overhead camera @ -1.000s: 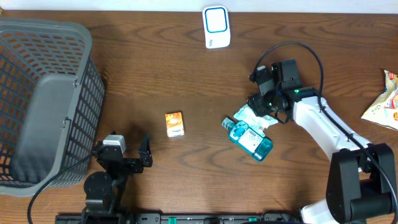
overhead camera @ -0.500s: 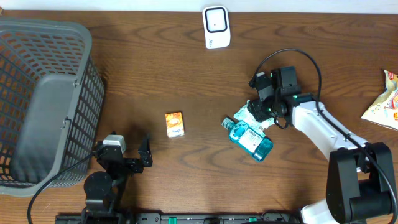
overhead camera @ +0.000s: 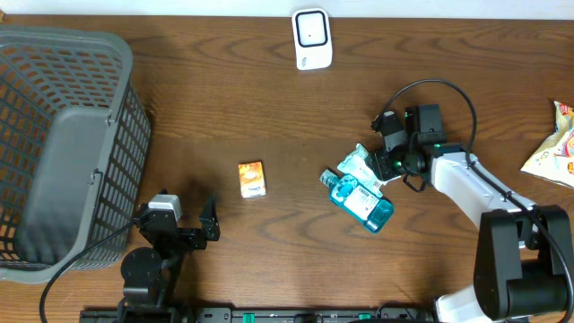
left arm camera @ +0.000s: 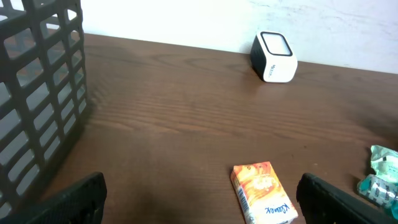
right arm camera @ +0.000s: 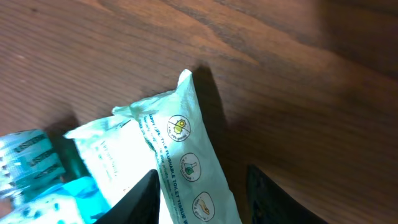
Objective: Scan the item barcode
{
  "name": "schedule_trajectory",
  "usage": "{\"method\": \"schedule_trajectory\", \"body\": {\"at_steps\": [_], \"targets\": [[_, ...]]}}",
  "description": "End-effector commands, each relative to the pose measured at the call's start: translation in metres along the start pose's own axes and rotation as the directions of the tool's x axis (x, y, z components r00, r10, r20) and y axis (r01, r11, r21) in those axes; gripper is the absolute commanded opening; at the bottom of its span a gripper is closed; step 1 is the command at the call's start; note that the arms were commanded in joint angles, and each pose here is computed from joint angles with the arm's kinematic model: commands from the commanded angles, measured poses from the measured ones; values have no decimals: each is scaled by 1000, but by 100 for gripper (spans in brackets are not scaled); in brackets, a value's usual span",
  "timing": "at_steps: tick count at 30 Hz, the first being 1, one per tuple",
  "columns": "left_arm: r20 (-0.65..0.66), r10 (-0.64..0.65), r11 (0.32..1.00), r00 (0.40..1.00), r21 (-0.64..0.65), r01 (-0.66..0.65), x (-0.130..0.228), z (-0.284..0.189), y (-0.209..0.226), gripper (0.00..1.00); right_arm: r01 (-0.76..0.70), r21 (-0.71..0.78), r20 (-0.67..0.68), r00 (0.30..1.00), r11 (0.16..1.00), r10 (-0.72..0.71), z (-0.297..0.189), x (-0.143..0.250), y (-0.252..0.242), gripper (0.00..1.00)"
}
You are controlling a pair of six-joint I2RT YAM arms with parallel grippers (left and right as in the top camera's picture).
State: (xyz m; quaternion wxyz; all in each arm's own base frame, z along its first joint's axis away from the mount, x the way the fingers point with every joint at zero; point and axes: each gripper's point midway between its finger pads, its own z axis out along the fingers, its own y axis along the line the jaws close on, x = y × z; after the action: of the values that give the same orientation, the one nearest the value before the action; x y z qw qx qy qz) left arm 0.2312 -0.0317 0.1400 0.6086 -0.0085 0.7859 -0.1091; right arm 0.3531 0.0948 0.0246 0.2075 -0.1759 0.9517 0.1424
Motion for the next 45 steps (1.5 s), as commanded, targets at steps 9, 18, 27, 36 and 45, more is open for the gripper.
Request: {"method": "schedule_trajectory", "body": {"at_steps": [9, 18, 27, 36, 45], "targets": [[-47, 11, 1000, 999, 5, -11, 14, 2, 1, 98, -97, -133, -148, 986, 986, 77, 52, 44, 8, 26], [-47, 11, 1000, 999, 5, -11, 14, 2, 1, 98, -191, -214, -153, 975, 958, 160, 35, 5, 21, 2], [-47, 11, 1000, 999, 5, -11, 14, 2, 1, 98, -250, -373, -123, 968, 893, 220, -18, -55, 54, 2], [-47, 11, 1000, 999, 5, -11, 14, 2, 1, 98, -159, -559, -11, 983, 814, 184, -65, -86, 91, 2], [-47, 11, 1000, 999, 5, -11, 14, 2, 1, 98, -66, -551, 26, 995, 832, 96, -59, -86, 105, 2]]}}
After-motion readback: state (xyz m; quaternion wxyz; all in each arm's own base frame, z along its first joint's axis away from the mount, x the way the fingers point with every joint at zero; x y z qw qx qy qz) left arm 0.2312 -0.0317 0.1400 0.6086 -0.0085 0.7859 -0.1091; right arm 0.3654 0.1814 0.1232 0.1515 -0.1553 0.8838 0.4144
